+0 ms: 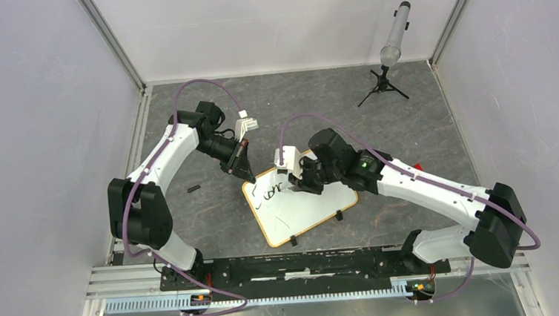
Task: Write a sentence on the whiteboard
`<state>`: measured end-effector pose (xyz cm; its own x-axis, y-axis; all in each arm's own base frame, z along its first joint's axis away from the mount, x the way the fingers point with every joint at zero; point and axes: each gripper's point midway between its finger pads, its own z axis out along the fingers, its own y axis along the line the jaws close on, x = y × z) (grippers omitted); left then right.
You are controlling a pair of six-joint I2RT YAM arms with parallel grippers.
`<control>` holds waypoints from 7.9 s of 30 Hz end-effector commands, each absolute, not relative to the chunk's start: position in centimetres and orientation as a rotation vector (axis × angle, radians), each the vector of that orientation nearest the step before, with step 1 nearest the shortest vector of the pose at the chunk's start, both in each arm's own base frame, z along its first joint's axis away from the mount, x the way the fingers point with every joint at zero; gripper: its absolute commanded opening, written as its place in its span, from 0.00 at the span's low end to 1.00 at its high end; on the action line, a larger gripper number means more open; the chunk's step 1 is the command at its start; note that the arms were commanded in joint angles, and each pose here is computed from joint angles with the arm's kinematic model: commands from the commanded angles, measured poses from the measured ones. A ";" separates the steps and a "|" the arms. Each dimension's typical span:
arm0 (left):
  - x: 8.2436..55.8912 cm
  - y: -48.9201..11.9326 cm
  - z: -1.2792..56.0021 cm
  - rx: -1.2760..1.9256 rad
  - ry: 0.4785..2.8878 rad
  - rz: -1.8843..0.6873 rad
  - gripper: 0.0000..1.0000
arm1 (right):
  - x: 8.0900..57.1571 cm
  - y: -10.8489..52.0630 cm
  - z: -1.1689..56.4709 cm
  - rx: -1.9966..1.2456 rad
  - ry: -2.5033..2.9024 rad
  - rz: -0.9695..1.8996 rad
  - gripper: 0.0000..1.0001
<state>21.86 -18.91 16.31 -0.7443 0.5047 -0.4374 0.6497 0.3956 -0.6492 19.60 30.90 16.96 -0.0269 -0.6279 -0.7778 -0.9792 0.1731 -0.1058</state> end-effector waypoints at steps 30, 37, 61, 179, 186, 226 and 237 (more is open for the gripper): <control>22.2 -18.9 16.4 1.027 2.498 -1.239 0.02 | 21.9 29.8 18.7 -1.481 1.721 0.529 0.00; 22.2 -18.9 16.3 1.029 2.499 -1.238 0.02 | 20.7 29.3 17.4 -1.499 1.742 0.556 0.00; 22.2 -18.8 16.3 1.035 2.500 -1.228 0.02 | 18.7 32.9 19.9 -1.552 1.642 0.673 0.00; 23.1 -18.1 16.6 1.109 2.499 -1.130 0.02 | 24.7 27.4 19.3 -1.374 1.733 0.531 0.00; 23.1 -18.1 16.4 1.113 2.504 -1.133 0.02 | 24.2 26.5 18.6 -1.376 1.753 0.527 0.00; 23.2 -18.0 16.4 1.116 2.501 -1.122 0.02 | 24.5 25.9 18.8 -1.396 1.758 0.491 0.00; 23.2 -18.0 16.3 1.116 2.504 -1.126 0.02 | 22.1 25.6 16.8 -1.447 1.788 0.556 0.00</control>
<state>22.79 -18.33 16.66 -0.7143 0.5542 -0.4275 0.6849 0.4277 -0.5899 23.08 25.94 17.51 -0.0731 -0.6151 -0.7850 -0.9496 0.2836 -0.1337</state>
